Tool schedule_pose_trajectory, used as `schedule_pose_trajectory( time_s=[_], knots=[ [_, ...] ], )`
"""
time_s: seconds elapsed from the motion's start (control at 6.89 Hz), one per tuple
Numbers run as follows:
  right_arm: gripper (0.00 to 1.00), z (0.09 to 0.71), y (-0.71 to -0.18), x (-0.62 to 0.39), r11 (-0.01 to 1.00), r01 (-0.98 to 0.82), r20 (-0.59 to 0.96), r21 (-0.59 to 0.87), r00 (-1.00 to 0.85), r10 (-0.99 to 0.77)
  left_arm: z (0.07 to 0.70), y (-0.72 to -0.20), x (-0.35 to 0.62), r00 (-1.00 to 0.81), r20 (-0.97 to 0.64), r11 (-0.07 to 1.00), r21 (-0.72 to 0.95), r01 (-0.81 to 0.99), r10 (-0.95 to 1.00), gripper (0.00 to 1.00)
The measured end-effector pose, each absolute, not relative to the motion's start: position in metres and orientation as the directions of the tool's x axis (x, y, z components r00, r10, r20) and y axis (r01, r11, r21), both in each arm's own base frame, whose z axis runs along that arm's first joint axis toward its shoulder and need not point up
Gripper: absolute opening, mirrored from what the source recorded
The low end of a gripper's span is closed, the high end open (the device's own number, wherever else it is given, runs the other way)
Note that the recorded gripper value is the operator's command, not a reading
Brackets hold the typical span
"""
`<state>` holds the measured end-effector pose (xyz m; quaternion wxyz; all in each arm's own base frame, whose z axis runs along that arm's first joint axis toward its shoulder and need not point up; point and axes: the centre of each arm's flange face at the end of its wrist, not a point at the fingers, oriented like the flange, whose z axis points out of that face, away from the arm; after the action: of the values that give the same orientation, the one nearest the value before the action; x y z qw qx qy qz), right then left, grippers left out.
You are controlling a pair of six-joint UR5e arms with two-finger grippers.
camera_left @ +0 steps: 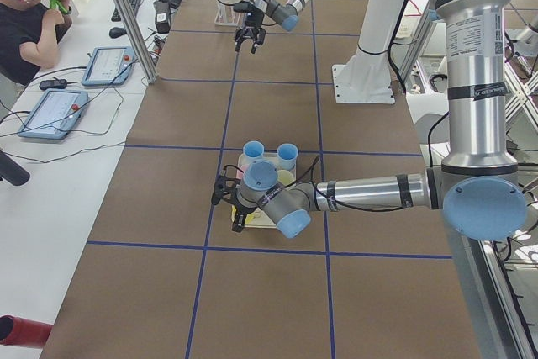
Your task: Transfer IKEA cup to right arm and place on rack
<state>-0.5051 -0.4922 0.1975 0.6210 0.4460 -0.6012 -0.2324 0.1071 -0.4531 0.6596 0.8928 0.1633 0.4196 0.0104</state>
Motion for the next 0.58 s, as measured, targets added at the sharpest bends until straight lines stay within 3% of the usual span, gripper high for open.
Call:
schedule_pose_trajectory(
  time_s=[0.29,0.58],
  knots=[
    [0.92,0.1998,-0.4915,-0.5056,0.496,-0.245,0.541,0.833,0.169,-0.824,0.6602,-0.4503,0.1179,0.643,-0.746,0.948,0.303,0.095,0.173,0.04],
    [0.98,0.2009,-0.4903,-0.507,0.497,-0.243,0.541,0.833,0.169,-0.824,0.6617,-0.4488,0.1188,0.645,-0.744,0.95,0.3,0.092,0.173,0.0]
  ],
)
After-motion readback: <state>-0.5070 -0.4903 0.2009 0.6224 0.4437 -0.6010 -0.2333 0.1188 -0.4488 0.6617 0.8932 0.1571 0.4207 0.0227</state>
